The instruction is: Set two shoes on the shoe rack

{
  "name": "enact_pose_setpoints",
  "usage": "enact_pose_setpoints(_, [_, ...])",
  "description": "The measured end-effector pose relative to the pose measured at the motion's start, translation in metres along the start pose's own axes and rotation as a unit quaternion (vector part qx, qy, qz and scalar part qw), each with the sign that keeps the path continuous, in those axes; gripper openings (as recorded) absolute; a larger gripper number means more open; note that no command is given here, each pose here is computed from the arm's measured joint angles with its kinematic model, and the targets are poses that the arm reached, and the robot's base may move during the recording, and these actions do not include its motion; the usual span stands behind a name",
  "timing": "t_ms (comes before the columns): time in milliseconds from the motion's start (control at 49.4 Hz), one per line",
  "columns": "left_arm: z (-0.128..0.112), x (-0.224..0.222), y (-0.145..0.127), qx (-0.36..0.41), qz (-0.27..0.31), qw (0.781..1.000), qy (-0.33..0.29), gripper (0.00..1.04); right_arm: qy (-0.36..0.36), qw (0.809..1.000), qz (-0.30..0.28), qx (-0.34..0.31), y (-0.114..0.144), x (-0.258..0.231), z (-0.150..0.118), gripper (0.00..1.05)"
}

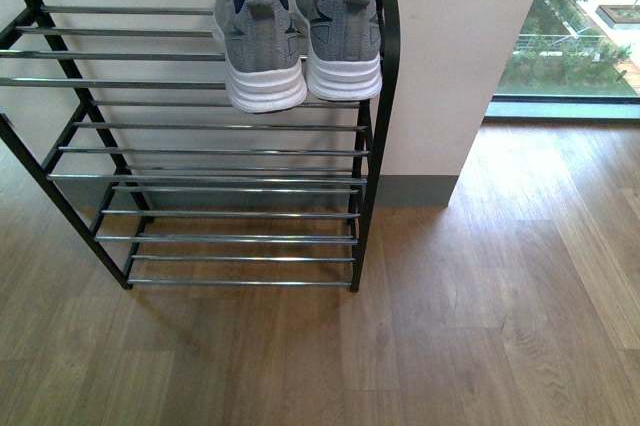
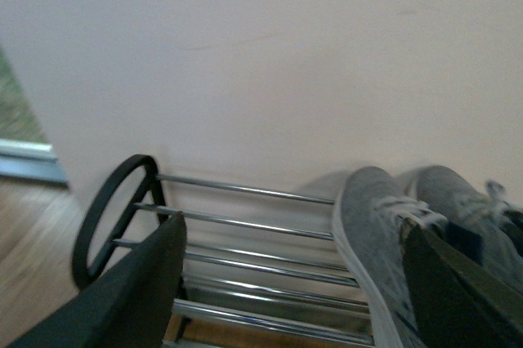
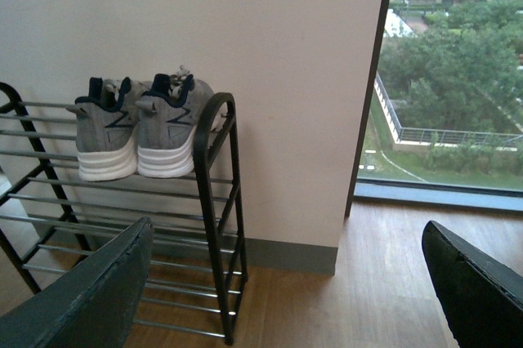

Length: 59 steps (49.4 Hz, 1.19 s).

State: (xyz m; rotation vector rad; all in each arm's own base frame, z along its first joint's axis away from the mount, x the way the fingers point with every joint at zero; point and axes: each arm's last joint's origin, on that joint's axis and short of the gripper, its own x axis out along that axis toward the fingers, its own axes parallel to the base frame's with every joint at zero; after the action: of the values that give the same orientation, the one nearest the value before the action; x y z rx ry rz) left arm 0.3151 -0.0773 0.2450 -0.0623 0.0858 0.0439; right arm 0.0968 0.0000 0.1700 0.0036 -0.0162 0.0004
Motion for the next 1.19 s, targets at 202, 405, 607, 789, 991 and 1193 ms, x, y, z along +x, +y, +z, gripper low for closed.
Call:
enact_pose_setpoints(202, [-0.028,-0.041,0.026,0.02,-0.031,0.999,-0.04,0.43,0.0,1.0,-0.001,0.0,0.0,0.0,0.0,0.95])
enact_pose_setpoints(405, [-0.043,-0.072,0.049,0.024,-0.02,0.999,-0.041,0.13,0.0,1.0,0.0,0.0,0.0,0.0,0.0,0.95])
enact_pose_setpoints(607, [-0.057,-0.098,0.062,0.026,-0.025,0.999,-0.039,0.01,0.0,1.0,-0.001,0.0,0.0,0.0,0.0,0.95])
enact_pose_setpoints(789, [-0.066,-0.115,0.071,0.026,-0.021,0.999,-0.039,0.01,0.0,1.0,-0.001,0.0,0.0,0.0,0.0,0.95])
enact_pose_setpoints(991, [-0.072,-0.132,0.08,0.027,-0.035,0.998,-0.038,0.01,0.0,1.0,-0.001,0.0,0.0,0.0,0.0,0.95])
enact_pose_setpoints(1193, [-0.077,-0.146,0.088,0.027,-0.023,0.999,-0.039,0.01,0.0,1.0,-0.001,0.0,0.0,0.0,0.0,0.95])
